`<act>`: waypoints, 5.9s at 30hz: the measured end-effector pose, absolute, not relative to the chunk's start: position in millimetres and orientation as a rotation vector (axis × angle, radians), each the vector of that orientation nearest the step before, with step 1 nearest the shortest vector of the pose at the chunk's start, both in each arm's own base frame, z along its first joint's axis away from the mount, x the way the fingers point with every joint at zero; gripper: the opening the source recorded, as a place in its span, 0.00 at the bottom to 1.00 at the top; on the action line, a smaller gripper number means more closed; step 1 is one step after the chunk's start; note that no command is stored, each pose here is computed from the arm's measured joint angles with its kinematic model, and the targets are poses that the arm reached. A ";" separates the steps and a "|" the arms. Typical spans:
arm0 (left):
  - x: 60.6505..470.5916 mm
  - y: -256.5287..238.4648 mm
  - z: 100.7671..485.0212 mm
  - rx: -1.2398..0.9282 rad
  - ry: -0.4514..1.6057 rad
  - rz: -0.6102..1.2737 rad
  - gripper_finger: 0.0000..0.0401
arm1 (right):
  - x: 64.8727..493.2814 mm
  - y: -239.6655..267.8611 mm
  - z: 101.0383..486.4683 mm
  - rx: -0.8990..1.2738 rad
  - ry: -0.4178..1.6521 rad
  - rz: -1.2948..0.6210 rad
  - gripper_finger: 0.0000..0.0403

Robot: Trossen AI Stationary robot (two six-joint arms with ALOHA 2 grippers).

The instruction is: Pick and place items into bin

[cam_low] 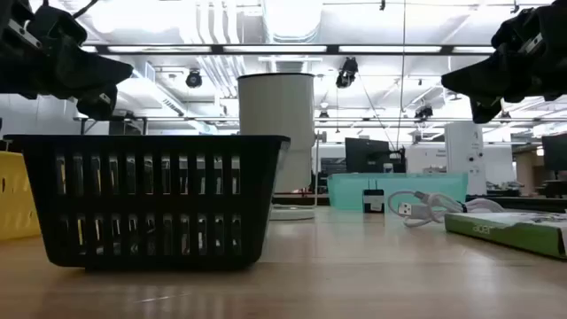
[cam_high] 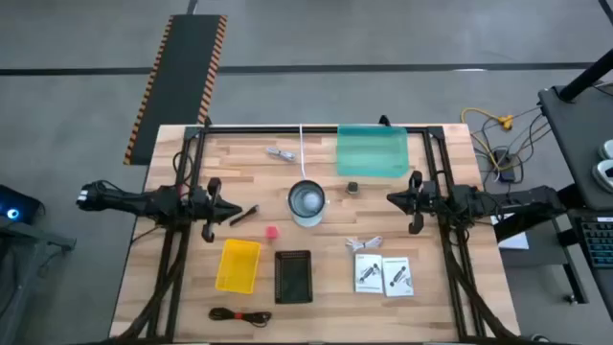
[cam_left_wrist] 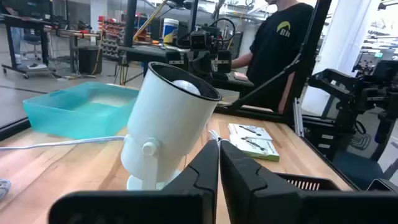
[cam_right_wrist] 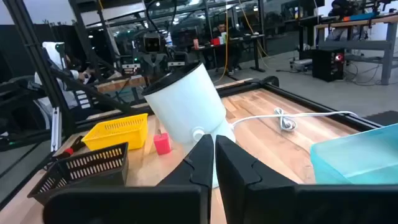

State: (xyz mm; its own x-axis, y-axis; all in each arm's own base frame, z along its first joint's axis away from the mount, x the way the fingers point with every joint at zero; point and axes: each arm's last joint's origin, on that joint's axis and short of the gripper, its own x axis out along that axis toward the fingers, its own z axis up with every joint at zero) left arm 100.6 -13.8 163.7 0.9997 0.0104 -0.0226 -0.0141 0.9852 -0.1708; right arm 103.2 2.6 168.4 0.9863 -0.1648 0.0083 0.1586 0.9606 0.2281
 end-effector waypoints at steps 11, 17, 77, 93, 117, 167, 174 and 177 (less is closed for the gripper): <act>100.6 -13.7 163.7 -0.172 0.021 0.015 0.00 | 103.1 2.6 168.4 0.229 -0.028 -0.164 0.02; 100.6 -13.7 163.7 -0.172 0.021 0.014 0.00 | 103.1 2.6 168.5 0.229 -0.028 -0.163 0.02; 100.6 -13.8 163.7 -0.172 0.022 0.012 0.00 | 103.2 2.6 168.4 0.229 -0.027 -0.164 0.02; 100.6 -13.7 163.7 -0.172 0.021 0.014 0.00 | 103.2 2.6 168.4 0.229 -0.027 -0.164 0.02; 99.8 -13.6 177.9 -0.416 -0.124 -0.011 0.00 | 102.9 2.5 174.4 0.649 -0.121 -0.140 0.02; 93.5 -9.1 267.1 -0.394 -0.495 0.057 0.39 | 222.8 39.1 215.3 0.272 1.086 -0.010 0.53; 93.5 -9.1 266.3 -0.394 -0.494 0.057 0.39 | 239.5 42.7 177.6 0.227 1.256 -0.003 0.53; 93.6 -9.1 266.2 -0.399 -0.494 0.056 0.39 | 244.0 45.0 166.0 0.204 1.307 0.076 0.53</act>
